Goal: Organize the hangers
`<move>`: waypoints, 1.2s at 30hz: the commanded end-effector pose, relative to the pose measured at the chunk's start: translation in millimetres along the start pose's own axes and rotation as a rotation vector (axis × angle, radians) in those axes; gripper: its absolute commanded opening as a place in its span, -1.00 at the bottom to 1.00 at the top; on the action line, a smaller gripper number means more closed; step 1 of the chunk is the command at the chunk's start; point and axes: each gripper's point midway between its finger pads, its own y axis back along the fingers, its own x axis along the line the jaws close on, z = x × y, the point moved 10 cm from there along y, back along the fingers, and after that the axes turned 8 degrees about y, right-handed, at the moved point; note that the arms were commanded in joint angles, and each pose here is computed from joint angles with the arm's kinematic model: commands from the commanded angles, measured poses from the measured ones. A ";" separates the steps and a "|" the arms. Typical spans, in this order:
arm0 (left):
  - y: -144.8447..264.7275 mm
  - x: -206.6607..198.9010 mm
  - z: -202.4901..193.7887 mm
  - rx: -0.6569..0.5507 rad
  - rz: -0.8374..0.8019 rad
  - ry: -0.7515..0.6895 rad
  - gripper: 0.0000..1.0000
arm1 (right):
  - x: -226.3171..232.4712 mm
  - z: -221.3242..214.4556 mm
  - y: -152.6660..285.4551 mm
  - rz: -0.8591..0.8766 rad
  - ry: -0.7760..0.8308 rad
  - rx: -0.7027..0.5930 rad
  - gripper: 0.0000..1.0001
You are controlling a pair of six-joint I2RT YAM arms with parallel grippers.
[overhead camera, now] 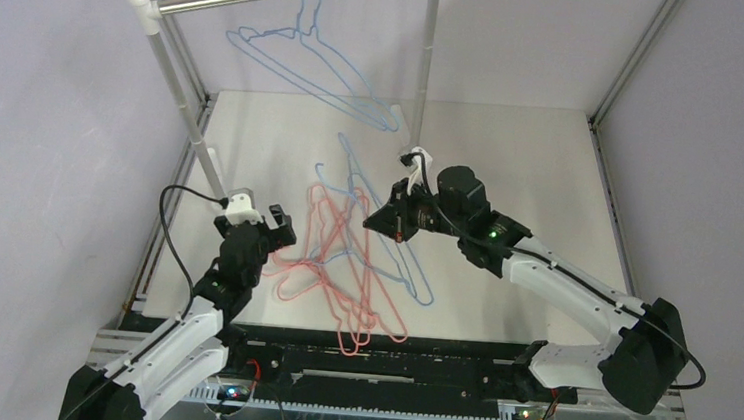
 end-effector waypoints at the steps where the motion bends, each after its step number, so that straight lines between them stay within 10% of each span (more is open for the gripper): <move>1: -0.3 -3.9 4.7 -0.037 -0.027 0.022 0.99 | 23.6 24.1 2.2 0.183 0.006 -0.020 -0.92; 36: 4.0 -4.7 9.3 -0.057 -0.043 0.033 0.99 | 64.9 208.9 -73.2 0.505 0.162 -0.412 -0.90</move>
